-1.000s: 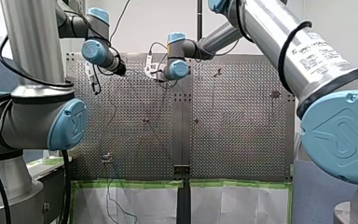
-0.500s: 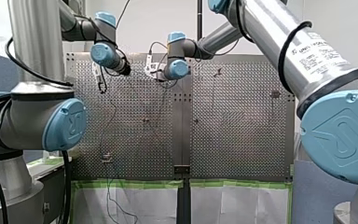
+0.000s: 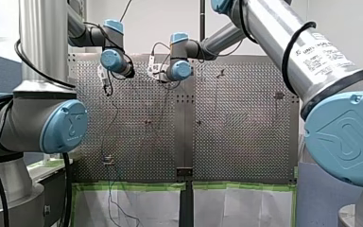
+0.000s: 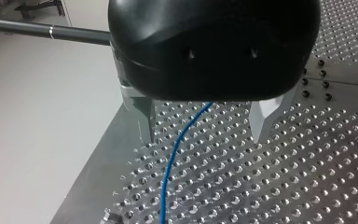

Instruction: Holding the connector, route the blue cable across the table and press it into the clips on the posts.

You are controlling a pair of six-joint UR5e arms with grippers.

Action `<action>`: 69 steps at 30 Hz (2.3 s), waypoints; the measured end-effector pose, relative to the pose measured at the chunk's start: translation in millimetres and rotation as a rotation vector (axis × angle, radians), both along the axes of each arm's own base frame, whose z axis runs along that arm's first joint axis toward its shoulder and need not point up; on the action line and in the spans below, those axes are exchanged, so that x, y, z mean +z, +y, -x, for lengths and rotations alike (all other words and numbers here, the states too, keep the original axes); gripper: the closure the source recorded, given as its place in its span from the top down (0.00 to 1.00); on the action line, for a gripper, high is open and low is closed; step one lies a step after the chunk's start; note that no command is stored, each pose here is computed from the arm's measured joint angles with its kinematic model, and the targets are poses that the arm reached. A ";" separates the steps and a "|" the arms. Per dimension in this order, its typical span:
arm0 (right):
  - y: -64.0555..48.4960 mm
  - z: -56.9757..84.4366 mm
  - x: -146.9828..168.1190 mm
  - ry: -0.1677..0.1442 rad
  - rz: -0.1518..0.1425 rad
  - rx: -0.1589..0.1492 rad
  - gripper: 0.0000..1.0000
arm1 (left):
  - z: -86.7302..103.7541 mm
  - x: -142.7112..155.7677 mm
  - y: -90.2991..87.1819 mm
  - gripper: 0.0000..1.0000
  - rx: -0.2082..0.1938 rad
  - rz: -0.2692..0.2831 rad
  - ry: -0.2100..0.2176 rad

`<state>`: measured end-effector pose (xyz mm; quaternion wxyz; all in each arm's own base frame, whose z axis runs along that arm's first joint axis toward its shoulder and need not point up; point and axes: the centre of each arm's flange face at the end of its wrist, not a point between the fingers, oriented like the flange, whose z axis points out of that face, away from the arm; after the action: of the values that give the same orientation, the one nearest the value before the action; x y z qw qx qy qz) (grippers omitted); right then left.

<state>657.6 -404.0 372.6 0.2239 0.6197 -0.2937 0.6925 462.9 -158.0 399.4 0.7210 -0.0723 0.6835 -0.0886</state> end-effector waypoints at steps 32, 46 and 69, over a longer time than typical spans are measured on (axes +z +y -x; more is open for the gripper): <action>-3.1 2.0 -0.2 0.000 -0.002 -0.003 0.00 | -59.2 -6.4 9.6 0.02 0.061 0.020 -0.047; 0.3 1.7 -6.2 0.008 -0.015 -0.005 0.00 | -45.8 -26.7 10.1 0.02 0.111 -0.006 0.040; 14.6 25.3 -87.6 0.138 -0.119 -0.022 0.00 | -9.6 -110.7 0.8 0.02 0.099 0.012 0.094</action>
<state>632.3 -389.4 285.0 0.2139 0.6750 -0.3249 0.6270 472.5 -157.2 288.7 0.6912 -0.1143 0.7116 -0.0534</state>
